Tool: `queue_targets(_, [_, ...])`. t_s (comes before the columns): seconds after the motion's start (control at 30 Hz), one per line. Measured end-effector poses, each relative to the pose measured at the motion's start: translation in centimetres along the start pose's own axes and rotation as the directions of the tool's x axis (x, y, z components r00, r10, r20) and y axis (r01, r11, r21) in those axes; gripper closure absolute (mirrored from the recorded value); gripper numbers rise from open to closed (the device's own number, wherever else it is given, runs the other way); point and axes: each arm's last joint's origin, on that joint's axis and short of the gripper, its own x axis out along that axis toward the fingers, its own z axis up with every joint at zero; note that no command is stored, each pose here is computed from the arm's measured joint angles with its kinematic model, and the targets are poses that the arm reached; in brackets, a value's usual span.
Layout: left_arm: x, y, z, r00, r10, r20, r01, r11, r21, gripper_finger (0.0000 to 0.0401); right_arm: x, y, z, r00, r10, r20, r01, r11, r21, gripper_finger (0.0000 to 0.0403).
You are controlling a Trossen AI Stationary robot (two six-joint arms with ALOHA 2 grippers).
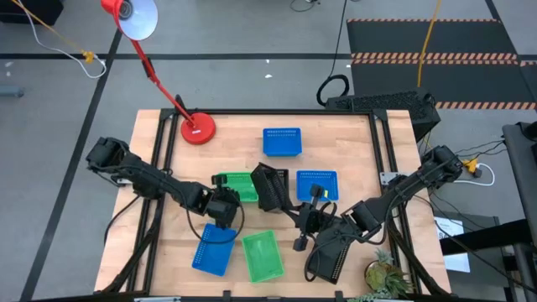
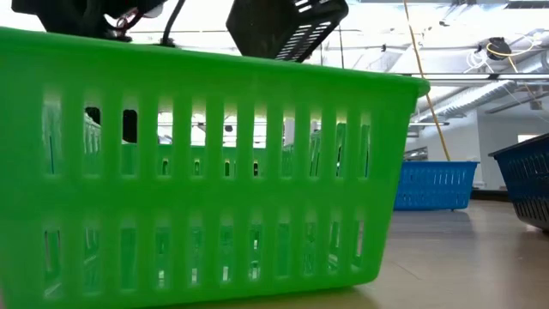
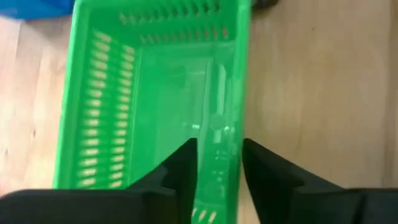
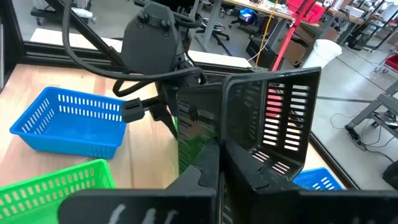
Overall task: Stack baskets by color
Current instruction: Stack the top black bin on the middle black bin
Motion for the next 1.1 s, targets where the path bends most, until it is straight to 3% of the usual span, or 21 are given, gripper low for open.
queue_targets(0.17, [0.0, 0.2, -0.4, 0.999, 0.014, -0.040, -0.013, 1.000, 0.006, 0.0325, 0.0, 0.0, 0.0, 1.000, 0.001, -0.001, -0.001, 1.000, 0.001, 0.0401])
queue_targets(0.37, [0.0, 0.1, -0.5, 0.999, 0.015, -0.051, -0.014, 1.000, 0.012, 0.0348, 0.4, 0.4, -0.3, 1.000, -0.001, -0.009, 0.001, 1.000, -0.009, 0.0401])
queue_targets(0.63, [-0.1, 0.1, -0.9, 0.995, -0.014, -0.100, 0.013, 1.000, -0.011, 0.0350, 0.9, 0.9, -0.9, 1.000, -0.004, -0.023, 0.004, 1.000, -0.029, 0.0401])
queue_targets(1.1, [-0.1, 0.2, -1.2, 0.992, -0.004, -0.127, 0.017, 0.995, 0.097, 0.0350, 0.9, 0.9, -0.9, 1.000, -0.005, -0.025, 0.004, 1.000, -0.028, 0.0401])
